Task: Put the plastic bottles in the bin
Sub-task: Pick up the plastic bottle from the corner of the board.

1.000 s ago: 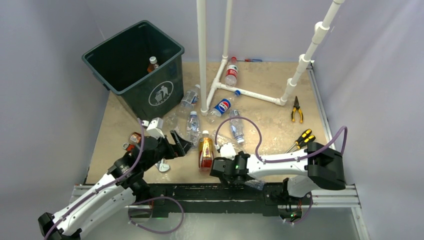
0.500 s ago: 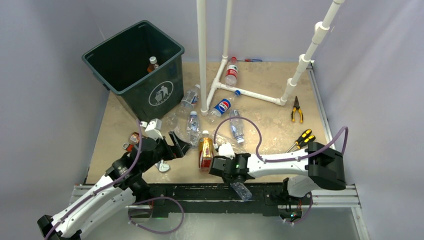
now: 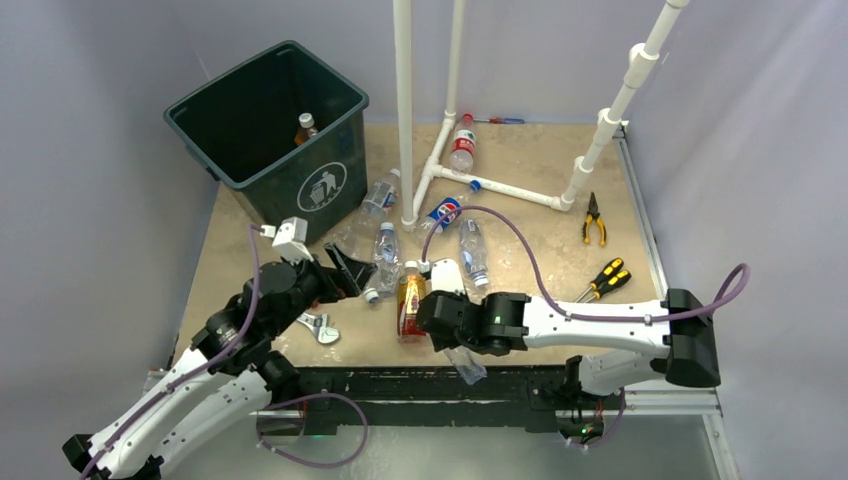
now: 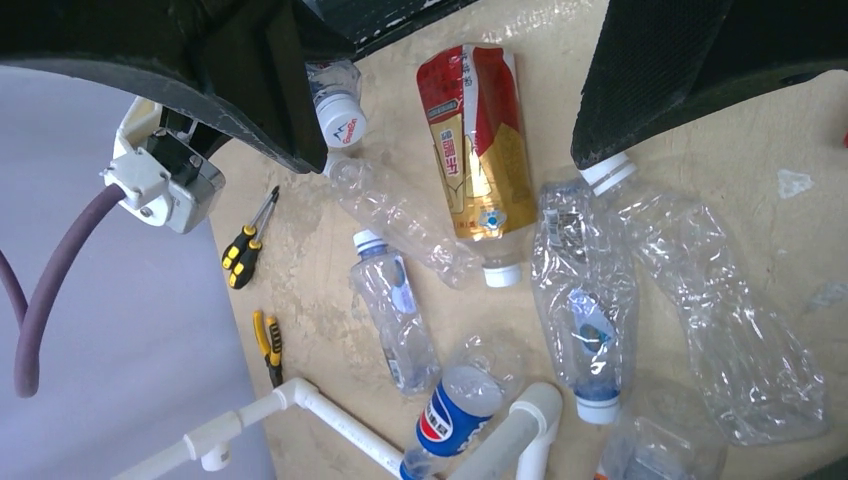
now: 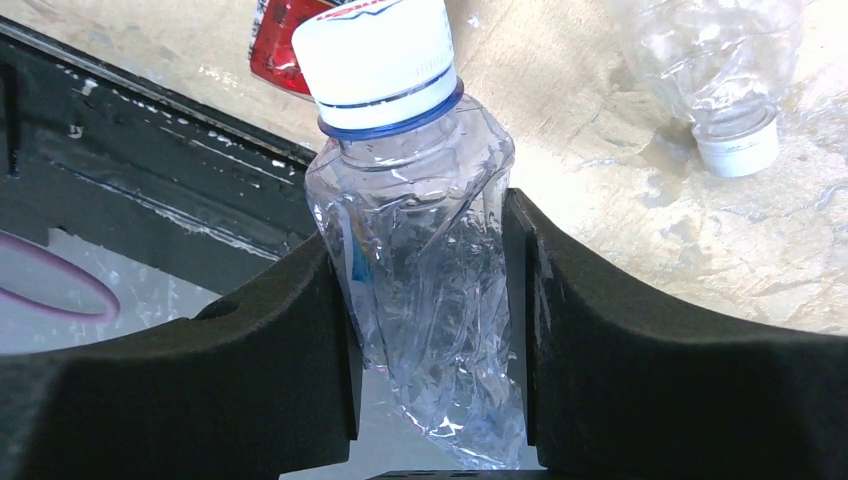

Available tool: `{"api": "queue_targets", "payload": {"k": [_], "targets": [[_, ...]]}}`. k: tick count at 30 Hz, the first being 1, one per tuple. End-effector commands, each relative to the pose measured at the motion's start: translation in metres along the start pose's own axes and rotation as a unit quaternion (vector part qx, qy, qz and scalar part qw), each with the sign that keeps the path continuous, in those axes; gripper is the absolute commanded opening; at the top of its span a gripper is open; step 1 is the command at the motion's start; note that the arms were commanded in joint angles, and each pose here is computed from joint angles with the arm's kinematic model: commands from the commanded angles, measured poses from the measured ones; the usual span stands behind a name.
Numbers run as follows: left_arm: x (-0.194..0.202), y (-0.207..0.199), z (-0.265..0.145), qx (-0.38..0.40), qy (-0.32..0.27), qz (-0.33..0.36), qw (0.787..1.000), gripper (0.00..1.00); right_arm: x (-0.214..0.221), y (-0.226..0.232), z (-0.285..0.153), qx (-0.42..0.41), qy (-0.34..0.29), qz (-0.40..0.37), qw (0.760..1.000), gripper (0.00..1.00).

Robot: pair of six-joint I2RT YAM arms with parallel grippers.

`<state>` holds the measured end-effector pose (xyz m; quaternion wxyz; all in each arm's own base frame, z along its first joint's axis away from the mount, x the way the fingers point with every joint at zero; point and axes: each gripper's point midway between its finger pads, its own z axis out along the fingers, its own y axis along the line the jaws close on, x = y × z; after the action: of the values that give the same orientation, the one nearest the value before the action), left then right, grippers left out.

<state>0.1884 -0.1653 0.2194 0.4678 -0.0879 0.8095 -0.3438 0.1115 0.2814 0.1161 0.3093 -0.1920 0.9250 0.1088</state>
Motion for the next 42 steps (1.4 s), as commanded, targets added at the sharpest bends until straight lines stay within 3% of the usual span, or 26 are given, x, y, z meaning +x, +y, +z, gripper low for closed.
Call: {"api": "queue_targets", "payload": {"k": [1,7,12,17,25,31,42], "targets": [[-0.029,-0.012,-0.010,0.002,-0.038,0.021,0.999,0.94,-0.028,0.003,-0.019,-0.015,-0.041,0.000,0.999,0.26],[-0.058,-0.027,-0.028,0.031,-0.090,0.028,0.995,0.94,-0.069,0.033,-0.059,-0.160,-0.145,0.014,0.976,0.23],[-0.070,-0.056,-0.043,0.107,-0.116,0.043,0.987,0.99,-0.101,0.046,-0.111,-0.284,-0.263,0.026,0.922,0.21],[-0.072,-0.096,-0.059,0.218,-0.120,0.063,0.967,0.99,-0.112,0.050,-0.138,-0.341,-0.326,0.026,0.881,0.20],[-0.046,-0.145,-0.072,0.366,-0.062,0.078,0.925,0.97,-0.117,0.058,-0.148,-0.372,-0.354,0.017,0.858,0.19],[-0.022,-0.156,-0.060,0.400,0.002,0.073,0.913,0.91,-0.118,0.066,-0.145,-0.379,-0.353,0.007,0.855,0.19],[-0.014,-0.158,-0.055,0.413,0.016,0.077,0.908,0.86,-0.121,0.077,-0.141,-0.382,-0.351,0.003,0.855,0.18]]}}
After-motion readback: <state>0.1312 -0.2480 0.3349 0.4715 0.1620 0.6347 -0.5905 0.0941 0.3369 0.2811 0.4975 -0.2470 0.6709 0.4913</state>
